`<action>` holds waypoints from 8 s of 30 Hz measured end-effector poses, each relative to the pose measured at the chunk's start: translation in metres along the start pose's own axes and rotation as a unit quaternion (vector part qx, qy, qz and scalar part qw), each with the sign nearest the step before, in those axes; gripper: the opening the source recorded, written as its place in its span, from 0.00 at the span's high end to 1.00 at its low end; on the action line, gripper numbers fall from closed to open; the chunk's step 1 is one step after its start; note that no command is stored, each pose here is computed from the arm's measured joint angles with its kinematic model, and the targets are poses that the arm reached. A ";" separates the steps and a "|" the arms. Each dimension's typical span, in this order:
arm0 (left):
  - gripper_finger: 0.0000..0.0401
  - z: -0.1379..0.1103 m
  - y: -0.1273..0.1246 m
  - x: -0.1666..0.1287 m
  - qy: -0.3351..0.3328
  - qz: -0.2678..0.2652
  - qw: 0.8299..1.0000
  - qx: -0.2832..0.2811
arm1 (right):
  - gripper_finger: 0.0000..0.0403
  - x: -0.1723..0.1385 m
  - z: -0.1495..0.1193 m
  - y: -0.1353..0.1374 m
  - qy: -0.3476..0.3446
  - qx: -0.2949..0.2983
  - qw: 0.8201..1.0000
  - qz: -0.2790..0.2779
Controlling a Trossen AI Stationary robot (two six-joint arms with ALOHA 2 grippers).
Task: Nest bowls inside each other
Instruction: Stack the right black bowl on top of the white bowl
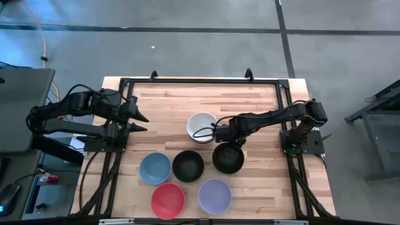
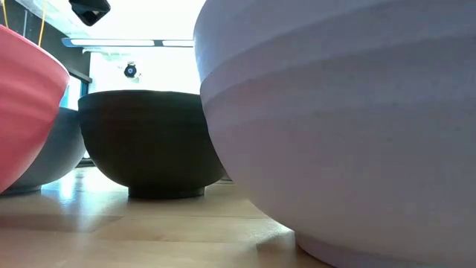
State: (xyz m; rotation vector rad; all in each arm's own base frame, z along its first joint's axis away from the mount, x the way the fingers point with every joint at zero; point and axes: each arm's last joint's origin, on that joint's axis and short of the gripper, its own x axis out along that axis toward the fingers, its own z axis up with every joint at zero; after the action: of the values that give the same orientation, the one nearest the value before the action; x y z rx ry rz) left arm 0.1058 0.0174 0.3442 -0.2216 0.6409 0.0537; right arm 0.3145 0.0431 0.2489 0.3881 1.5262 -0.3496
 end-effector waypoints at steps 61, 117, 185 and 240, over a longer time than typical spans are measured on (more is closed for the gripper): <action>0.56 -0.017 0.004 0.012 0.028 -0.002 1.000 -0.009 | 0.82 0.037 0.018 0.013 0.015 -0.015 1.000 -0.003; 0.56 -0.017 0.004 0.012 0.027 -0.002 1.000 -0.004 | 1.00 -0.032 -0.004 -0.028 -0.002 0.024 0.996 0.087; 0.56 -0.020 0.005 0.007 0.024 0.026 0.999 0.020 | 1.00 -0.040 0.168 -0.120 0.002 0.037 0.988 0.149; 0.56 -0.020 0.005 0.007 0.023 0.025 0.999 0.022 | 0.87 -0.030 0.167 -0.110 0.016 0.029 0.985 0.167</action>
State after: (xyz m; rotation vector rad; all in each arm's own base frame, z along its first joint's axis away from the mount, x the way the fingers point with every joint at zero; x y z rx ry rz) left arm 0.0995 0.0174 0.3232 -0.1641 0.6937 0.0832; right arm 0.4128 -0.1310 0.2771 0.6881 1.4543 -0.1239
